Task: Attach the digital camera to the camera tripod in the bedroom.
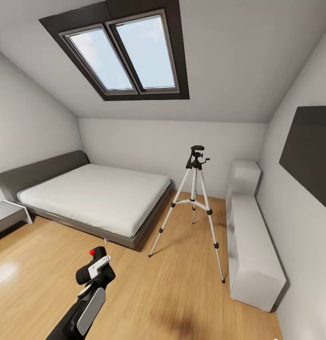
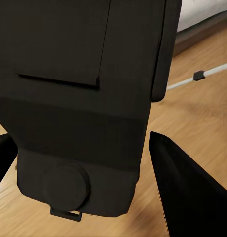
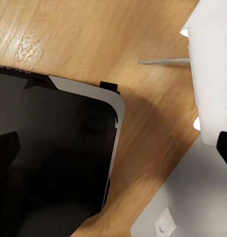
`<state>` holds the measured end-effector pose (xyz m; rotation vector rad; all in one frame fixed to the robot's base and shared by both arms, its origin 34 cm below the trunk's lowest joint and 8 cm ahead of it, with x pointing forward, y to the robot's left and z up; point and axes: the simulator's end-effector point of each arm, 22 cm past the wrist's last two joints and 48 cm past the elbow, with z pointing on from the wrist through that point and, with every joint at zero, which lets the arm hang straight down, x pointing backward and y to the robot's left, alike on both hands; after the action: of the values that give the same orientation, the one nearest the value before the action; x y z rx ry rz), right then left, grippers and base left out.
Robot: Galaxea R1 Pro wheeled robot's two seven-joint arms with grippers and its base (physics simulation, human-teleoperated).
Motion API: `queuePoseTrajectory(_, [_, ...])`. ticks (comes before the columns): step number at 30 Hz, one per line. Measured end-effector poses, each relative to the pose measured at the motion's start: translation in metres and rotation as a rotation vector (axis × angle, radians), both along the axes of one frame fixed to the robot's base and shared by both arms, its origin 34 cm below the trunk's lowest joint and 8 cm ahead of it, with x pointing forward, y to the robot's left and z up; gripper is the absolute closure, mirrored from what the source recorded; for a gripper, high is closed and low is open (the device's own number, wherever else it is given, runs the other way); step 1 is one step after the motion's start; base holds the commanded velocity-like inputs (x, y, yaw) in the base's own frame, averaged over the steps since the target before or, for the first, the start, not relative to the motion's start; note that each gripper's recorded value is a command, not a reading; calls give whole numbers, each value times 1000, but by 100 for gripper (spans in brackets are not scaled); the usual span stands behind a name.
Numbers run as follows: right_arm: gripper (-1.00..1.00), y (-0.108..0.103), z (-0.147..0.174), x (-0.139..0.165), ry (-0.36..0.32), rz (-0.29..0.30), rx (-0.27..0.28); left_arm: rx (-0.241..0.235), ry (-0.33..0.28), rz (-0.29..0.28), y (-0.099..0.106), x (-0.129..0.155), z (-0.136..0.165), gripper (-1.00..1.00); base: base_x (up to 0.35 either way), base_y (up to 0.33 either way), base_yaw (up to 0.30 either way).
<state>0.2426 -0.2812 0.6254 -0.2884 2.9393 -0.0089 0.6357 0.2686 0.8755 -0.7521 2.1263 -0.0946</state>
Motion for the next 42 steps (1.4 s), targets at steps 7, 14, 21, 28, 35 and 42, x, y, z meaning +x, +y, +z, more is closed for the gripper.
queuePoseTrajectory(7, [-100,1,0,0,-1,-6,2,-4,-7,-3,-1,2,3,100,59,44,0])
queuePoseTrajectory(14, [-100,1,0,0,-1,-5,2,-10,-12,-22,-4,3,3,100,218,223,0])
queuePoseTrajectory(21, [-100,2,0,0,-1,-2,3,-13,-13,-31,-6,3,3,100,237,273,0])
queuePoseTrajectory(28, [-100,2,0,0,1,-4,3,-21,-24,-45,-10,5,5,100,240,282,0])
queuePoseTrajectory(35, [-100,2,0,0,0,-6,4,-22,-26,-50,-11,5,5,100,243,279,-1])
queuePoseTrajectory(42, [-100,4,0,-1,0,-13,7,-21,-32,-56,-13,6,6,100,288,196,-123])
